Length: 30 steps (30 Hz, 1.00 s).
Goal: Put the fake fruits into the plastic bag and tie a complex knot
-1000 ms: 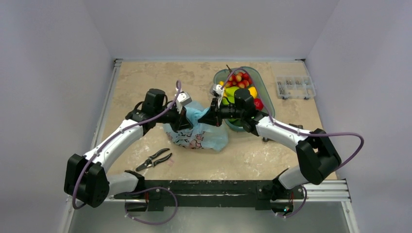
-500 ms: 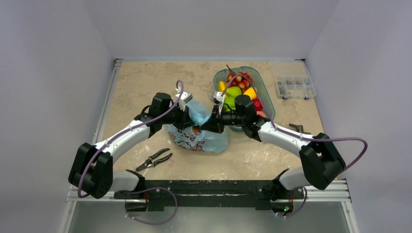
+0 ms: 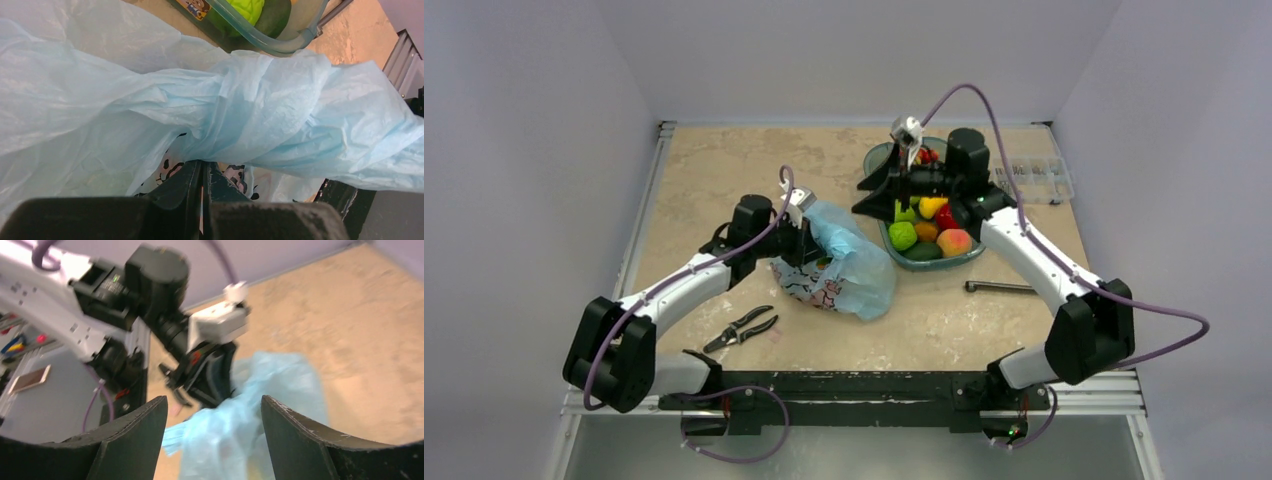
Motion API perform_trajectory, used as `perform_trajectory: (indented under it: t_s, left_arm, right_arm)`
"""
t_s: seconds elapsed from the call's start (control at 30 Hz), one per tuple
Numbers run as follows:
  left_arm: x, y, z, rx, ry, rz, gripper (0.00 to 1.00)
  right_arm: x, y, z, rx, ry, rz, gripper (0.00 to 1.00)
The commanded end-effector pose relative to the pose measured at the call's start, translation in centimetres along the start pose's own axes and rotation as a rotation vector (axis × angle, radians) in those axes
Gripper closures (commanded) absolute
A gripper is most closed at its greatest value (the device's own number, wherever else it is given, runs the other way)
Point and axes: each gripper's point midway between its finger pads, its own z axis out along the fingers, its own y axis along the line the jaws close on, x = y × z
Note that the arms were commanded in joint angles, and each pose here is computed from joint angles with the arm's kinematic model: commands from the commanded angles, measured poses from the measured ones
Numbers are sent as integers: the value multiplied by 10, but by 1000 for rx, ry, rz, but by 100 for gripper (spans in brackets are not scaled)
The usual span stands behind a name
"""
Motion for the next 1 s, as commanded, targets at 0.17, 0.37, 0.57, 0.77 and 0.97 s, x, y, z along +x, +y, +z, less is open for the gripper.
perform_trajectory:
  t_s: [0.17,0.37,0.57,0.77,0.97]
  left_arm:
    - [-17,-8,-4,4,-60,14,100]
    - [-14,-6,3,-15,-43,-12,100]
    - [-22,5,11,-66,-64,-65,100]
    - [-37,-4,14,-2,-105,-65,100]
    - [-43,-37,4,185,-110,-84,100]
  right_arm:
    - [9,-70,11,123,40,102,68]
    - [71,-92,36,96,175,144,79]
    - [110,-66,30,-38,269,173,47]
    - [130,-26,32,-153,299,232,33]
    - [124,-12,70,-169,214,262,27]
